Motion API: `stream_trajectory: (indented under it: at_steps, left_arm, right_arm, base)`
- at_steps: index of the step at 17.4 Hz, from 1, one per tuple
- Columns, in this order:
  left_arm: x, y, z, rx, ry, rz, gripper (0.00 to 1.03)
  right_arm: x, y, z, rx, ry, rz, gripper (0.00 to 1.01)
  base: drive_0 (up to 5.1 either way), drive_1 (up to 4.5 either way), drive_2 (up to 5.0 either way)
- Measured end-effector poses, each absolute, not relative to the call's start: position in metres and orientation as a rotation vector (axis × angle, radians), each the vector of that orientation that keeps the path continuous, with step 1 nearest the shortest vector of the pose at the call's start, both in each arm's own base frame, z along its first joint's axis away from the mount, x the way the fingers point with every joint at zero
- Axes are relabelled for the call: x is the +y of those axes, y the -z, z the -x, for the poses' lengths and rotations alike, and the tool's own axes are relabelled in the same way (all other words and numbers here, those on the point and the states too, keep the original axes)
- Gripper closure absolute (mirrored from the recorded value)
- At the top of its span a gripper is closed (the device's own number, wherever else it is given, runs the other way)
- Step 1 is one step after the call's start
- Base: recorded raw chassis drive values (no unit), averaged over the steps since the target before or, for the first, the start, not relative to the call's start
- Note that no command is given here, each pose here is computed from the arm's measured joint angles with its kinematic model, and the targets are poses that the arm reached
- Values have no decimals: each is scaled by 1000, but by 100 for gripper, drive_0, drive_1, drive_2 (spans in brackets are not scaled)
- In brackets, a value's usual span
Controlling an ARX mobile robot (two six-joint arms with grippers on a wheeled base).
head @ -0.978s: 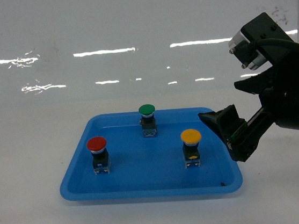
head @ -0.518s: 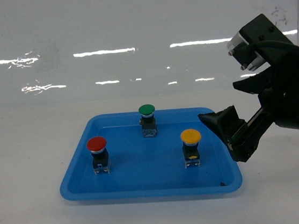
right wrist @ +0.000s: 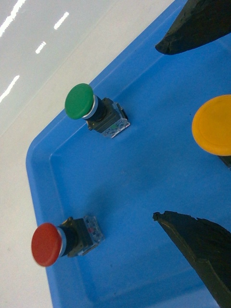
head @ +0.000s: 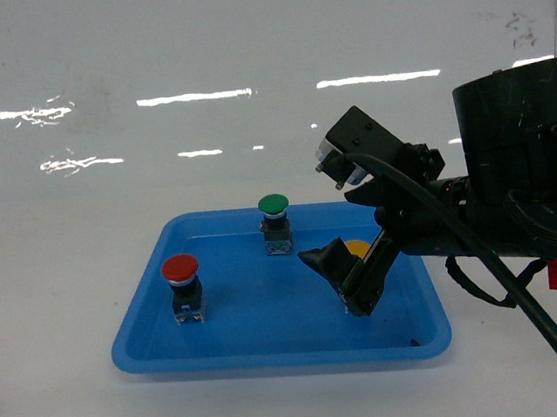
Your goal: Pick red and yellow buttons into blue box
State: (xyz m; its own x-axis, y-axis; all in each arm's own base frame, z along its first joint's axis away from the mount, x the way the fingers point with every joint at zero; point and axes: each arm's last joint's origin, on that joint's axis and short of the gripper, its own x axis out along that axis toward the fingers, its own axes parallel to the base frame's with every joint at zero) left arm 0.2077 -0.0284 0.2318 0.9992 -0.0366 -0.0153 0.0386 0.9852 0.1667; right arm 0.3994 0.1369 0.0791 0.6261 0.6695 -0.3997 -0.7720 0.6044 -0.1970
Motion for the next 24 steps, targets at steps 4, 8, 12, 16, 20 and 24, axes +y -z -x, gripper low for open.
stream_trajectory:
  at_steps: [4, 8, 12, 16, 20, 24]
  left_arm:
    - [-28, -232, -208, 13, 39, -168, 5]
    - [-28, -232, -208, 12, 37, -168, 5]
    - [-28, -232, -208, 12, 38, -168, 5]
    - [-28, -232, -208, 12, 38, -168, 5]
    - [-28, -232, -208, 12, 38, -168, 5]
    - [-28, -232, -208, 12, 38, -168, 5]
  right_arm:
    - [138, -76, -410, 296, -839, 389, 3]
    - [138, -76, -413, 292, -837, 402, 3]
    - [146, -50, -408, 376, -840, 417, 3]
    - [159, -41, -405, 416, -860, 416, 3]
    - [161, -36, -407, 415, -851, 420, 3]
    - [154, -30, -410, 425, -823, 426, 3]
  base:
    - [0, 0, 0]
    - [0, 0, 0]
    - [0, 0, 0]
    - [0, 0, 0]
    - [0, 0, 0]
    - [0, 0, 0]
